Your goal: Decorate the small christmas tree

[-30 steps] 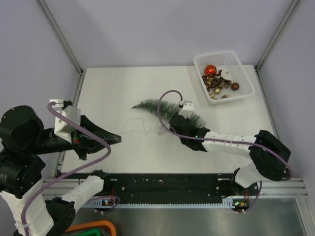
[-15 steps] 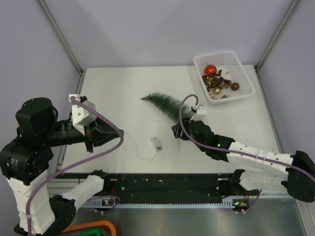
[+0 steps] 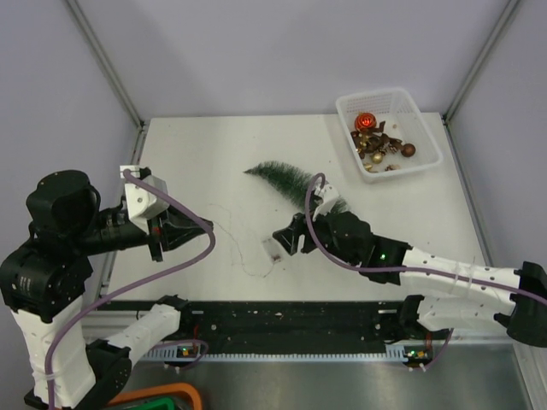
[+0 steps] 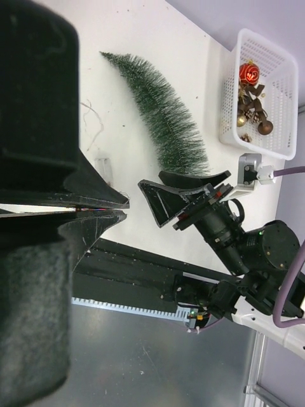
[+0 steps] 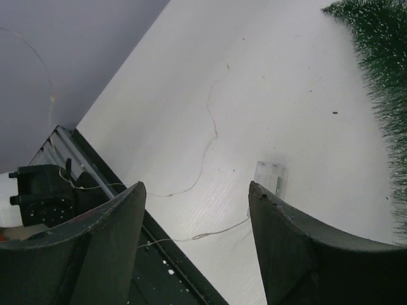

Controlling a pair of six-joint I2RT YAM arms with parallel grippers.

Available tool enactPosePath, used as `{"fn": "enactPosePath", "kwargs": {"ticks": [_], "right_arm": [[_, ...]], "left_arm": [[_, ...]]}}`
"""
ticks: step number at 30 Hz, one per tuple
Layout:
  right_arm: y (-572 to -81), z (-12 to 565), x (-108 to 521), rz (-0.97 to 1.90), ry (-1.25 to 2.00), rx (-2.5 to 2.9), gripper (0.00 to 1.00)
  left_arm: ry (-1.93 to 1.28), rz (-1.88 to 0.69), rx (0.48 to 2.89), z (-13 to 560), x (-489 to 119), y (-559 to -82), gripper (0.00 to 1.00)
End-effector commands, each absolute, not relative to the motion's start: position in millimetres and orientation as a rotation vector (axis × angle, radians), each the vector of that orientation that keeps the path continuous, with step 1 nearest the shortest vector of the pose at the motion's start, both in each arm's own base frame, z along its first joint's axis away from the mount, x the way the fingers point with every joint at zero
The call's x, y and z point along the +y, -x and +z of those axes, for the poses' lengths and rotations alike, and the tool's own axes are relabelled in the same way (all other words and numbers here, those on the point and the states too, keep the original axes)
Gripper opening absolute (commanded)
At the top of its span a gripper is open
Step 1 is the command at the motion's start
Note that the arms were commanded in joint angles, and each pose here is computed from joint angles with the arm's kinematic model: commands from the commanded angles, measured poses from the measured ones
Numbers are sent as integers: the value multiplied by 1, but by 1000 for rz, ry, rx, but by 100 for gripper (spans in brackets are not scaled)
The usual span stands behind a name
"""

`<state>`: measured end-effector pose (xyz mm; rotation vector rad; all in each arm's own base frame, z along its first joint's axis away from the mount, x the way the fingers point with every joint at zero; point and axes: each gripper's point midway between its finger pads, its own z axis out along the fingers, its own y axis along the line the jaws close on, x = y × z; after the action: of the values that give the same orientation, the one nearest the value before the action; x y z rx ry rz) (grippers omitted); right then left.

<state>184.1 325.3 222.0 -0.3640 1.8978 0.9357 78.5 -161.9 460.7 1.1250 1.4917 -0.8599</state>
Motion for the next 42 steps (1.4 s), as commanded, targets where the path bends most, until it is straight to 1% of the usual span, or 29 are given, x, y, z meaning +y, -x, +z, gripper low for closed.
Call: {"fn": "enactPosePath", "kwargs": {"ticks": [1, 4, 10, 16, 18, 22, 24, 25, 27, 29, 35, 37, 42], "right_arm": [[-186, 242, 330, 928, 379, 1839, 66], [-173, 241, 332, 1001, 413, 1828, 68], [-139, 238, 353, 1171, 568, 1782, 69], [-121, 245, 367, 1154, 685, 1751, 69], [-140, 231, 357, 1010, 597, 1835, 69], [-170, 207, 304, 739, 374, 1924, 72], [-188, 194, 262, 534, 189, 1972, 80], [-199, 192, 235, 414, 57, 1974, 83], [-205, 175, 195, 264, -94, 2031, 87], [-209, 161, 172, 207, -208, 2080, 88], [-227, 131, 143, 152, -391, 2178, 89], [-236, 122, 142, 159, -430, 2205, 88], [-258, 120, 158, 212, -438, 2208, 84]], "left_arm": [[-1143, -788, 1423, 466, -160, -82, 8], [-1146, -757, 1423, 462, -157, -83, 8], [-1123, -684, 1435, 452, -152, -94, 8], [-1060, -574, 1494, 428, -142, -120, 6], [-1059, -556, 1503, 421, -141, -126, 5], [-1064, -542, 1498, 419, -140, -127, 5], [-1072, -535, 1497, 417, -139, -127, 5], [-1075, -531, 1503, 415, -139, -127, 5], [-1084, -521, 1501, 414, -138, -127, 5], [-1086, -519, 1504, 413, -138, -127, 5], [-1100, -513, 1503, 409, -136, -123, 5], [-1108, -511, 1500, 409, -136, -122, 6], [-1126, -485, 1502, 406, -133, -120, 6]]}}
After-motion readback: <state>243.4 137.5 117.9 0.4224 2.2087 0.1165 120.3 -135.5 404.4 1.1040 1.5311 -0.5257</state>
